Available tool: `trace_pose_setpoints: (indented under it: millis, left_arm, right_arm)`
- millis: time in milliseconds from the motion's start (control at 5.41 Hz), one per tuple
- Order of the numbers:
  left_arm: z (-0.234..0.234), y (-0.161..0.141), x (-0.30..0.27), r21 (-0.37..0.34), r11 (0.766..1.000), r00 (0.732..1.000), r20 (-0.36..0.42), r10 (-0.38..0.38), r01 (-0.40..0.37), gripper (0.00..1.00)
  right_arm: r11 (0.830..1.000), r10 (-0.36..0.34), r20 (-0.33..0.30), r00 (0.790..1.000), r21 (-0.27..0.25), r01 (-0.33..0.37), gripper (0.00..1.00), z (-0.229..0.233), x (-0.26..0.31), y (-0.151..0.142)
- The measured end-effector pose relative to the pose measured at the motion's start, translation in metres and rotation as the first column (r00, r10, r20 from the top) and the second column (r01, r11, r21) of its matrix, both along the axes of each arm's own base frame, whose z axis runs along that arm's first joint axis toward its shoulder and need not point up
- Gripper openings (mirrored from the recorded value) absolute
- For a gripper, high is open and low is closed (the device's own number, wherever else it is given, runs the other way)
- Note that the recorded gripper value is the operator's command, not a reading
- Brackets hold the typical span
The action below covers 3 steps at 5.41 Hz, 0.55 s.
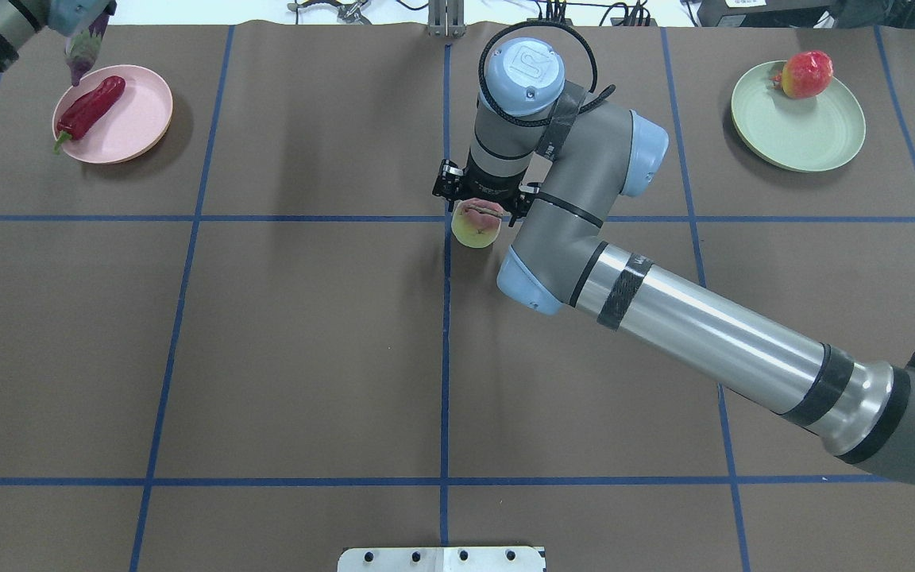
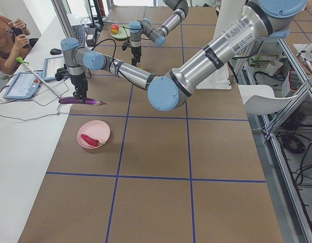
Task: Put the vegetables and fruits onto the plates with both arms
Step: 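Grasp the peach with the right gripper and lift it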
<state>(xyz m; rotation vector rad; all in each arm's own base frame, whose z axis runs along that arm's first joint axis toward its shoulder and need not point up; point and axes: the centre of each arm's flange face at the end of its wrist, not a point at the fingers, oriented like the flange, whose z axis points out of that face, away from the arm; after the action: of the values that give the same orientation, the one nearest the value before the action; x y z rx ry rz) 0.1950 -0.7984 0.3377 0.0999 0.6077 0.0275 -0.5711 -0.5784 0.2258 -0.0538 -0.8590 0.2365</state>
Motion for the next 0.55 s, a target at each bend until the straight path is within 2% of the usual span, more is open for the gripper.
trace_pose_setpoints:
  millis: [370,555]
  left_arm:
    - [0.0003,-0.0001,-0.0001,-0.001,1.0,1.0,0.0,0.0,0.0,0.0]
    - [0.0002,-0.0001,-0.0001,-0.001,1.0,1.0,0.0,-0.001,0.001,0.0]
  right_arm:
    - [1.0,-0.009,-0.008,1.0,-0.003,0.009,0.99,0.0039,-0.008,0.005]
    - [1.0,-0.009,-0.014,1.0,0.001,0.009,0.6,0.0055,-0.0104,0.006]
